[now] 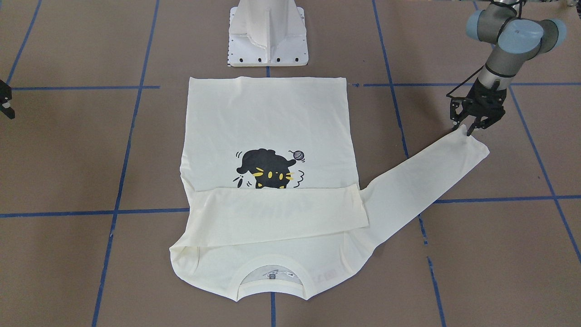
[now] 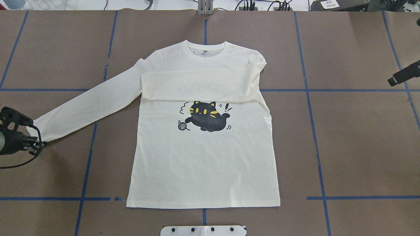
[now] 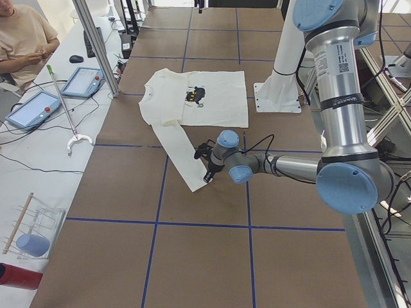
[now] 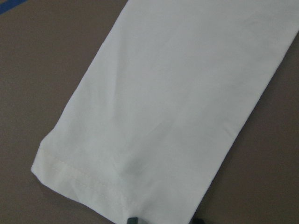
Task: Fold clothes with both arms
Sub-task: 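Move the left gripper to the other sleeve cuff while the right arm withdraws, then grasp the sleeve cuff with the left gripper and lift it over the shirt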
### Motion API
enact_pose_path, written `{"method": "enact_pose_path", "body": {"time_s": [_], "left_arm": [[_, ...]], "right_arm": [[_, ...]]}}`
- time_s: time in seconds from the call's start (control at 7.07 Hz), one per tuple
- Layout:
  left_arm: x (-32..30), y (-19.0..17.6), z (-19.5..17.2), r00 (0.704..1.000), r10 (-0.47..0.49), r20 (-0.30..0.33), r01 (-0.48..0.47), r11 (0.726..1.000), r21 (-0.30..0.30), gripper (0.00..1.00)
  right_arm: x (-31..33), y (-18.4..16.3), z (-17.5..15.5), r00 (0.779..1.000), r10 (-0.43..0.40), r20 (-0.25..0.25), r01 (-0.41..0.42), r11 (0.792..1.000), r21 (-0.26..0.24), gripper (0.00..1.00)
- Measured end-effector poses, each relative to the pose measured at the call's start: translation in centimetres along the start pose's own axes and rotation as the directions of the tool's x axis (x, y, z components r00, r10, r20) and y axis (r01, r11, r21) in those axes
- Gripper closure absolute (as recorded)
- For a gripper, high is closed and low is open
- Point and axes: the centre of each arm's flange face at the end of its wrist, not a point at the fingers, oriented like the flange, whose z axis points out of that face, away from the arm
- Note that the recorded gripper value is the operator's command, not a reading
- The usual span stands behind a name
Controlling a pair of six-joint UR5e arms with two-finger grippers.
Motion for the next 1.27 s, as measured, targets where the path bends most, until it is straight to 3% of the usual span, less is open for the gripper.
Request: {"method": "enact_pose_path", "body": {"time_s": [0.28,0.71,0.99,1.27], "left_arm": [[-0.7,-0.6,-0.3,0.992,0.114,0.055,-0.116,0.993,0.035,1.0],[-0.8,-1.4,-1.1,0.988,0.14,0.062,-0.144,0.988,0.059,1.0],[-0.5,-6.6,-3.3,0.993,0.104,0.064,-0.113,0.98,0.162,1.0],[0.5,-15.1,-5.4,0.995,0.065,0.075,-0.082,0.963,0.257,1.0]], "right_arm": [[0.0,0.0,0.0,1.0,0.002,0.0,-0.002,1.0,0.0,0.0],[0.1,0.1,0.1,1.0,0.005,-0.002,-0.005,1.0,-0.002,0.0],[0.7,0.8,0.6,1.0,0.019,-0.007,-0.019,1.0,-0.017,0.0],[2.3,2.6,2.0,0.999,0.041,-0.017,-0.042,0.998,-0.056,0.0]]}}
